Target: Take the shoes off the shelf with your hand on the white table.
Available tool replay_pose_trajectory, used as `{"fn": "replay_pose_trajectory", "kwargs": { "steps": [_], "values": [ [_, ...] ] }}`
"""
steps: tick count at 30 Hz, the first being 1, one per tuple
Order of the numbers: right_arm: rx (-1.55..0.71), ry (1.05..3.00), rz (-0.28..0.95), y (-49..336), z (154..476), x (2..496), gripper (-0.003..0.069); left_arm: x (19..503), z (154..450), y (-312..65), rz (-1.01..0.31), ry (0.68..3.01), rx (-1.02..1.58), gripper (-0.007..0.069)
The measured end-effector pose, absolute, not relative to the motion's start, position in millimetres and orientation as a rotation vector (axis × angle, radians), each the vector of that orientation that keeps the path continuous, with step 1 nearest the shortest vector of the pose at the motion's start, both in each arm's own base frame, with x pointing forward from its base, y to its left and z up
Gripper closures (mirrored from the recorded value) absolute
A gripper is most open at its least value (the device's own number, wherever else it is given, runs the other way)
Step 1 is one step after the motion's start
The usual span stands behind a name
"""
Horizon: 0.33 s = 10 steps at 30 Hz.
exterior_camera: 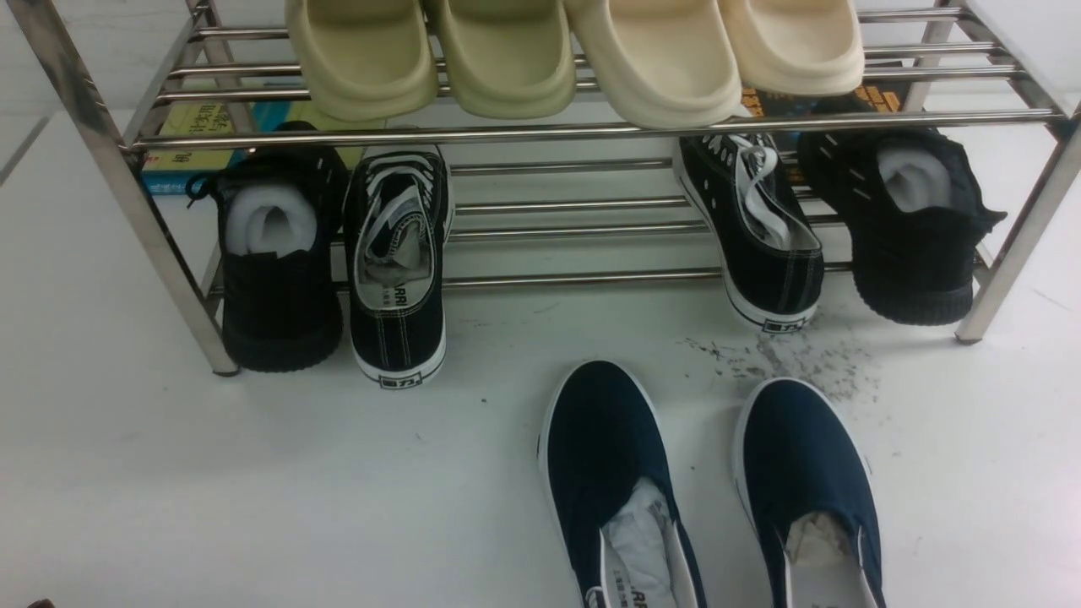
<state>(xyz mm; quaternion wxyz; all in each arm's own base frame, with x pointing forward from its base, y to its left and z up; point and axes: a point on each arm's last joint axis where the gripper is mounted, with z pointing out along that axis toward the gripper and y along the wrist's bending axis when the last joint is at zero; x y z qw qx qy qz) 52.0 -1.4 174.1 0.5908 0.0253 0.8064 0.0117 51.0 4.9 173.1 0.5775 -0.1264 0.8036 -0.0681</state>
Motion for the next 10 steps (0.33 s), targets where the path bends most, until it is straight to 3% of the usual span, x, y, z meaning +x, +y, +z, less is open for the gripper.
{"fn": "replay_pose_trajectory", "kwargs": {
  "steps": [10],
  "values": [
    [0.059, 1.876, 0.027, -1.4, 174.1, 52.0, 0.0421, 51.0, 173.2, 4.9, -0.160, 1.880, -0.296, 0.0489]
  ]
}}
